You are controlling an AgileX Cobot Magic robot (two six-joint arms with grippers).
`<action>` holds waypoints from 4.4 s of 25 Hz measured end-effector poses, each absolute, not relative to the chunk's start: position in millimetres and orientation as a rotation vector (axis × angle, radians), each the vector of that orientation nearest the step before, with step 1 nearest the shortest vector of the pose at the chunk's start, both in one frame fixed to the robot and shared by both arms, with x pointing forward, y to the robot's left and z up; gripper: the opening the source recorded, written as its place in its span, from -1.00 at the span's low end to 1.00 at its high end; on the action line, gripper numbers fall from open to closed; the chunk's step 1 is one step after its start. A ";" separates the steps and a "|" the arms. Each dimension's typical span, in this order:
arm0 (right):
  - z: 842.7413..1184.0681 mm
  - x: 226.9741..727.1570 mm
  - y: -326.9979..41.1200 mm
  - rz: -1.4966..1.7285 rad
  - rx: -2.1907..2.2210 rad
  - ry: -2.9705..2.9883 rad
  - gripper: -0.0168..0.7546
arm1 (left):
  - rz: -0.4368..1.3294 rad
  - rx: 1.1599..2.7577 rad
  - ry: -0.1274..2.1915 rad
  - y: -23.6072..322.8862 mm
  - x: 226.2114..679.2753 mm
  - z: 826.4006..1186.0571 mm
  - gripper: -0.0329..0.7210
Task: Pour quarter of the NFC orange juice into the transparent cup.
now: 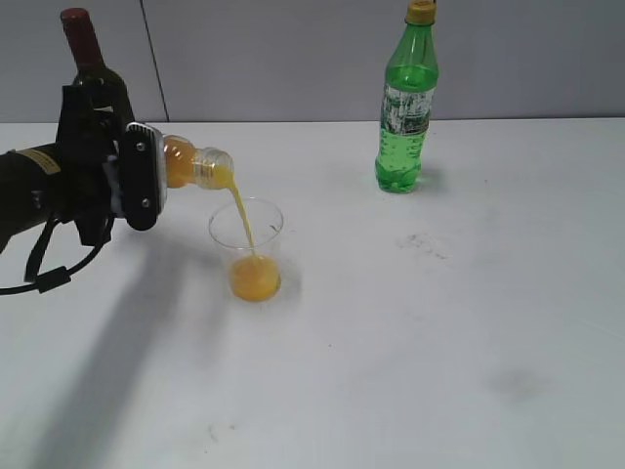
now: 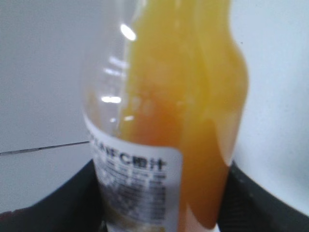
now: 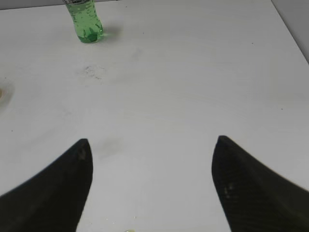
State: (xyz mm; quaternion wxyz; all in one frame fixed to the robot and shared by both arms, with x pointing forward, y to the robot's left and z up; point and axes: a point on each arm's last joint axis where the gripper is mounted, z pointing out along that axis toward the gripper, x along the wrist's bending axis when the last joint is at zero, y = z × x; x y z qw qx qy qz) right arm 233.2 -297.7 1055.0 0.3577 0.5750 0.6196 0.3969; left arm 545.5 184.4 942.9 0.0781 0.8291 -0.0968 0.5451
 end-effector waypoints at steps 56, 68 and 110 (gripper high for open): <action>1055.0 233.2 -297.7 1.024 1.484 1.599 0.57 | 1.049 1.482 0.868 143.8 624.5 925.2 0.36; 1055.0 233.2 -297.7 1.024 1.484 1.599 0.57 | 0.933 1.554 1.001 141.5 630.7 862.2 0.36; 1055.0 233.2 -297.7 1.024 1.484 1.599 0.57 | 0.824 1.684 1.057 189.8 534.2 955.3 0.64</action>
